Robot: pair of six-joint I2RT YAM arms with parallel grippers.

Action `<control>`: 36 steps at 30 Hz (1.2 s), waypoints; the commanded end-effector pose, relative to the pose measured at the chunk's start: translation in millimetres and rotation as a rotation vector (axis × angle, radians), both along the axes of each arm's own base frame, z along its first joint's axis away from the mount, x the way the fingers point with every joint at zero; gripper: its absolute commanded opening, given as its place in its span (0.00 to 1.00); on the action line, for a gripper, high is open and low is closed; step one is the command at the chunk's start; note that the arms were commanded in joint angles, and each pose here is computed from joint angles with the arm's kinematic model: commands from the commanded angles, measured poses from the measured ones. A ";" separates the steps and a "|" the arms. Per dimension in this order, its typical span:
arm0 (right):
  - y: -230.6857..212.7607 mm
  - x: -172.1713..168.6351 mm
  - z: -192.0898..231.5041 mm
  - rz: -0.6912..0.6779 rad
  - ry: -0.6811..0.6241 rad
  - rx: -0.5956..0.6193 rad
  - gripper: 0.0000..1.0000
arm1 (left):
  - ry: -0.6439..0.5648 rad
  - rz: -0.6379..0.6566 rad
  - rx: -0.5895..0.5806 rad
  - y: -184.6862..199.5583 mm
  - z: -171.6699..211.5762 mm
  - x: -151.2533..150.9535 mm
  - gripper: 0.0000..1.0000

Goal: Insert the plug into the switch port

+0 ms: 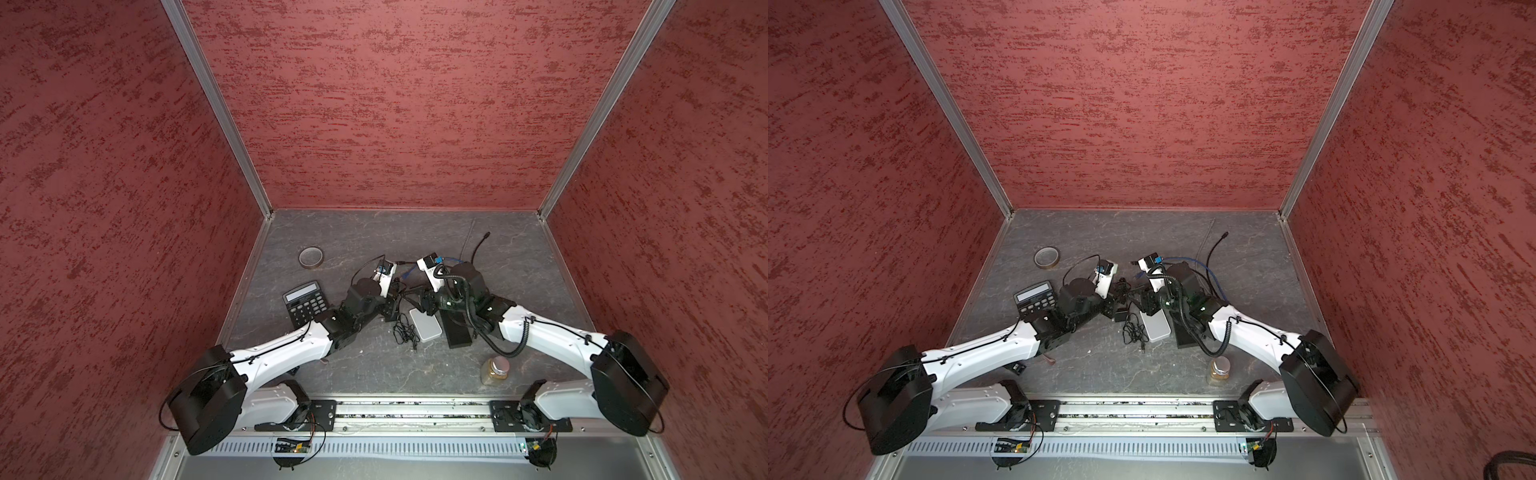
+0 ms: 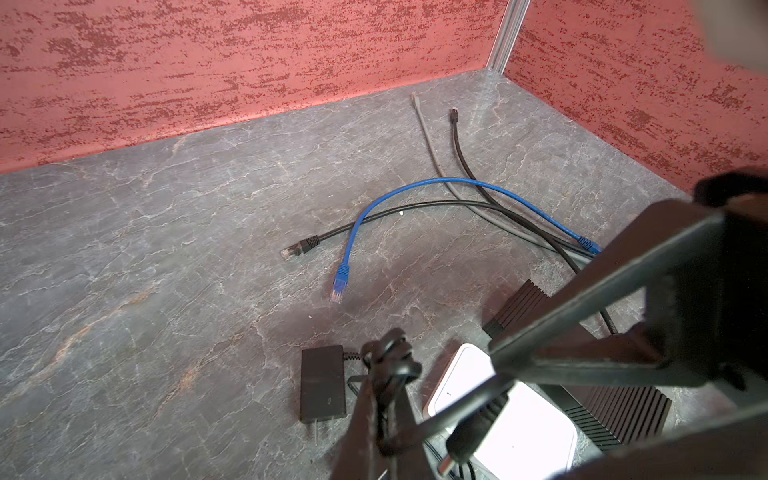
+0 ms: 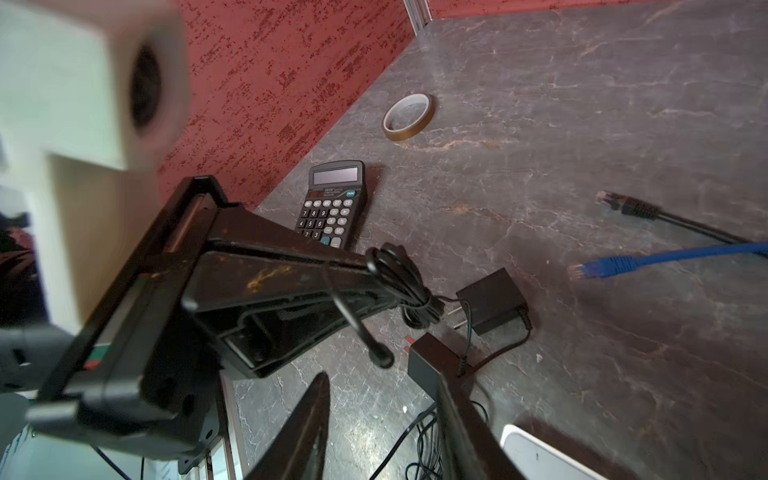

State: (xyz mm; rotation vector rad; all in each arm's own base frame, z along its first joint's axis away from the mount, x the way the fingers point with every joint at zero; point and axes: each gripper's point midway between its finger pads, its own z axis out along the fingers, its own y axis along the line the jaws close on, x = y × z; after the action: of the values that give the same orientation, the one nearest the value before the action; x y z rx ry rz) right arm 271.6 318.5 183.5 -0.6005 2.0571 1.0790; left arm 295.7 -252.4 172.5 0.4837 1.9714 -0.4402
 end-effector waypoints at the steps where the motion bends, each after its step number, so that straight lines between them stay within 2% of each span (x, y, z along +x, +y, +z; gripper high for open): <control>1: 8.5 12.3 21.8 -0.027 -0.028 0.064 0.39 | -0.017 0.004 -0.027 -2.4 12.9 1.4 0.00; 8: 14.5 13.7 30.8 -0.013 -0.035 0.110 0.36 | -0.009 0.005 -0.023 -1.8 10.7 0.7 0.00; 13: 17.4 14.0 30.1 -0.002 -0.027 0.115 0.29 | -0.010 0.006 -0.021 -1.4 10.6 0.8 0.00; 20: 18.8 13.3 23.1 0.003 -0.006 0.113 0.28 | -0.014 0.005 -0.019 -1.4 11.8 1.1 0.00; 36: 21.3 13.5 21.1 0.009 0.004 0.121 0.17 | -0.018 0.012 -0.018 -0.8 12.6 2.0 0.00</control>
State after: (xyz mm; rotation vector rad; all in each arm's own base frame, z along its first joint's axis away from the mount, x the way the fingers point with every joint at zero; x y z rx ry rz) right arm 282.6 332.8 187.3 -0.5445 2.0318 1.1613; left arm 295.2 -251.2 170.2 0.4821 1.9819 -0.4345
